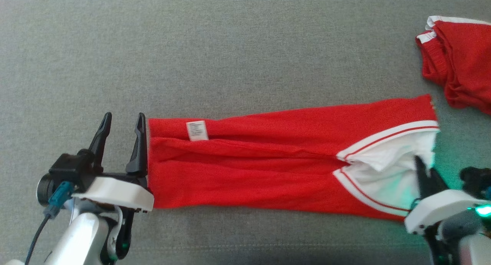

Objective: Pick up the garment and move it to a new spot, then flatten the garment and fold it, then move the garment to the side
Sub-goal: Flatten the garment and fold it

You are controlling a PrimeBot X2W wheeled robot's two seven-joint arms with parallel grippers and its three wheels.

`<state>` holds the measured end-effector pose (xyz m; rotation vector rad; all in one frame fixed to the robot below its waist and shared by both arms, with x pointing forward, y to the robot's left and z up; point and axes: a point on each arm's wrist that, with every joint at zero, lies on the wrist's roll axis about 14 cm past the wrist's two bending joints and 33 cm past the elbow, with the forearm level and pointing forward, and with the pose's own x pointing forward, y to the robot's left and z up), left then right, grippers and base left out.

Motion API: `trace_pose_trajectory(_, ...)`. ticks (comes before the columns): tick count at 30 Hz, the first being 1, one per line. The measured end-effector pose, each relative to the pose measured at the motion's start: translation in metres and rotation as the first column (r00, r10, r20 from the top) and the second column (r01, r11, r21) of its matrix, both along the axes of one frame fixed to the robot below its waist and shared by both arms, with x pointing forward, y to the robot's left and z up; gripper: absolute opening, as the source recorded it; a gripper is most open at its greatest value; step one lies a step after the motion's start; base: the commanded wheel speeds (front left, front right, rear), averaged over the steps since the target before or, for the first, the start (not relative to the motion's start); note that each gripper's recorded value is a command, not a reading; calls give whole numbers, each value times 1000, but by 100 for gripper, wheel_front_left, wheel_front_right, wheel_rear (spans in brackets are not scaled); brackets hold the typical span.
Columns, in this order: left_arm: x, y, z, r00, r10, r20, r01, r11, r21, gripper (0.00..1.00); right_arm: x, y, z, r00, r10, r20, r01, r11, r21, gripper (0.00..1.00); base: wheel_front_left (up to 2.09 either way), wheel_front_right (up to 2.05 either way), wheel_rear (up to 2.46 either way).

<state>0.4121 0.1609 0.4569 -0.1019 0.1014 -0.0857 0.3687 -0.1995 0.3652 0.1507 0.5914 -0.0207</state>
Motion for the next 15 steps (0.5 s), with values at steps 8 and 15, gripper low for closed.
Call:
trace_pose_trajectory(8,0,0,5,1000,6,14,-5,1000,-5,100,10,-24,29,997,-30,71,33,998,-49,0,0,0,0)
trace_pose_trajectory(15,-1,-4,15,999,-5,40,6,1000,-15,100,28,28,87,969,128,211,-123,992,-35,0,0,0,0)
